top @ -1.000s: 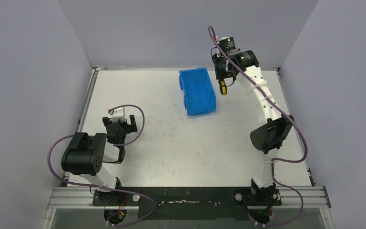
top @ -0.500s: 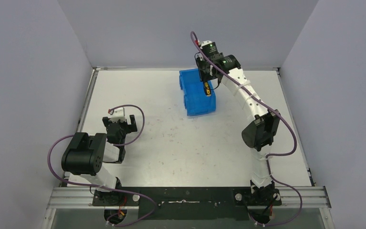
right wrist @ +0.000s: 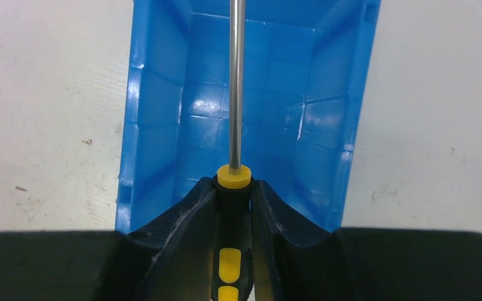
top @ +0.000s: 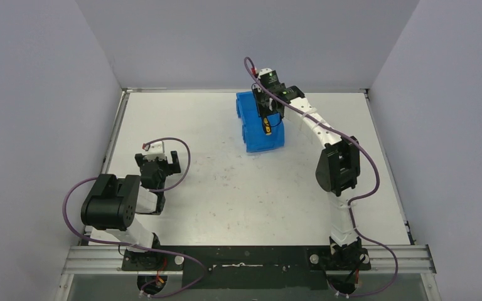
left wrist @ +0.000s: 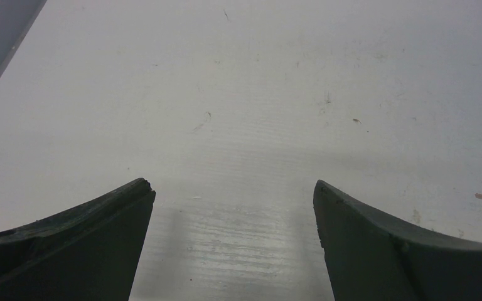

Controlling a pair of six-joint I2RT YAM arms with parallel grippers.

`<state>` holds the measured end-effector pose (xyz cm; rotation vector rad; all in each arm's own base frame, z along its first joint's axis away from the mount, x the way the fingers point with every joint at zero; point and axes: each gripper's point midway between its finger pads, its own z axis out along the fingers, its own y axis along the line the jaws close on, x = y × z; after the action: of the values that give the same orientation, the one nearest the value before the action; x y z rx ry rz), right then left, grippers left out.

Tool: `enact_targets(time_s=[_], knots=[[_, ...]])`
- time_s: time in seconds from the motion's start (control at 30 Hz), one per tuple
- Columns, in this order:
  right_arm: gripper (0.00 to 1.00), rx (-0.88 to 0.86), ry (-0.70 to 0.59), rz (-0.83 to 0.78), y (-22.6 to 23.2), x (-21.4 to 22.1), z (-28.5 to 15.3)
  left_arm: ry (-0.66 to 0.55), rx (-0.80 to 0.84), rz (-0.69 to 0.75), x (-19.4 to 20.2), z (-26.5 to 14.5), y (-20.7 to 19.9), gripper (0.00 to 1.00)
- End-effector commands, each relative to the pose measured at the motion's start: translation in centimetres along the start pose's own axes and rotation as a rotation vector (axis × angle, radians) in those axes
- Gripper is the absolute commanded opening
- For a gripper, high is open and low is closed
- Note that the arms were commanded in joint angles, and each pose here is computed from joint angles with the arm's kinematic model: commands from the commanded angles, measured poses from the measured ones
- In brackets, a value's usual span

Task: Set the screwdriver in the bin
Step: Place the screwdriver in the bin.

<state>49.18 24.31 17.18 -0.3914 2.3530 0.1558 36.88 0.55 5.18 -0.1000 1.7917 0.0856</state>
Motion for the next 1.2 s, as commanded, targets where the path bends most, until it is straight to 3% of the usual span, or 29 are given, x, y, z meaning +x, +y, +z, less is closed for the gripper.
enact_targets(time_s=[0.0, 0.33, 0.57, 0.9, 1.17], knots=[[0.0, -0.02, -0.082, 0.001, 0.6, -1.1, 2.4, -0.078, 0.006, -0.007, -2.3, 0.7, -0.3, 0.97], [0.0, -0.016, -0.056, -0.003, 0.8, 2.3, 8.3, -0.078, 0.006, -0.007, -2.4, 0.7, -0.3, 0.97], [0.0, -0.018, -0.08, -0.033, 0.9, 2.3, 10.1, -0.077, 0.006, -0.006, -2.3, 0.7, -0.3, 0.97], [0.37, -0.045, -0.088, -0.044, 1.3, 2.0, 10.3, -0.077, 0.006, -0.006, -2.3, 0.7, -0.3, 0.97], [0.39, -0.034, -0.129, -0.029, 1.1, -0.3, 7.3, -0.078, 0.006, -0.007, -2.4, 0.7, -0.3, 0.97]])
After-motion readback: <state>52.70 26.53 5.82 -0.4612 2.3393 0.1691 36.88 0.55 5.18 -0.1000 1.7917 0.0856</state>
